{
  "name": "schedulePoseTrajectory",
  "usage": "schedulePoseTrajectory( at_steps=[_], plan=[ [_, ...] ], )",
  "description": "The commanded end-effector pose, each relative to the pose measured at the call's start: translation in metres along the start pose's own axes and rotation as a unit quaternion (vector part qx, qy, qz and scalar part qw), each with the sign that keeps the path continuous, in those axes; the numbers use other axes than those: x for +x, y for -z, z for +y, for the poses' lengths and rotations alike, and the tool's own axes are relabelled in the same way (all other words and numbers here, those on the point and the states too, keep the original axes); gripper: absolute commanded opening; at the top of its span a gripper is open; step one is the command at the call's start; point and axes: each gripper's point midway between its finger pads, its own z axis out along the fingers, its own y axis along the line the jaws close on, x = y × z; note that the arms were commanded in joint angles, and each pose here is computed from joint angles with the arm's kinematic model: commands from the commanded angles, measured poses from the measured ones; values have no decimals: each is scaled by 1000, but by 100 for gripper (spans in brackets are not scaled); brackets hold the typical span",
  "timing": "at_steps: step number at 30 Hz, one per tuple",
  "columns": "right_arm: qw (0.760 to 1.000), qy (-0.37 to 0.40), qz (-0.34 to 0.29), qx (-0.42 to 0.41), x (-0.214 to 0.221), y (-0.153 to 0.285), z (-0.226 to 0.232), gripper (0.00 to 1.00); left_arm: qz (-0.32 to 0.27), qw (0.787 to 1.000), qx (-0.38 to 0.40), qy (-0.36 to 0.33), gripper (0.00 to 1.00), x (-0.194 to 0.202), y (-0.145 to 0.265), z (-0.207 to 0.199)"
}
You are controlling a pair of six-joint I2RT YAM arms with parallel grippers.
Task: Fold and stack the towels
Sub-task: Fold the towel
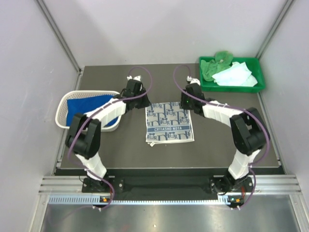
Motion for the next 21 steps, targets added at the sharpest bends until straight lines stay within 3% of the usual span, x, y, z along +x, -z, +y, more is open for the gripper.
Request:
schedulePoseTrajectory(
  at_steps=[1,5,12,21],
  plan=[
    [1000,11,14,-7,-9,-18,4,35,-3,999,34,7,24,-22,-22,-2],
    [1000,0,26,-11,-14,-41,-2,34,4,998,61,23,23,-26,-47,4],
    [999,-7,51,12,-12,-69,-31,33,25,998,23,43,22,-14,-90,37],
    [999,-14,48,9,-20,-69,-45,33,40,998,-9,51,21,-10,-98,53]
  ],
)
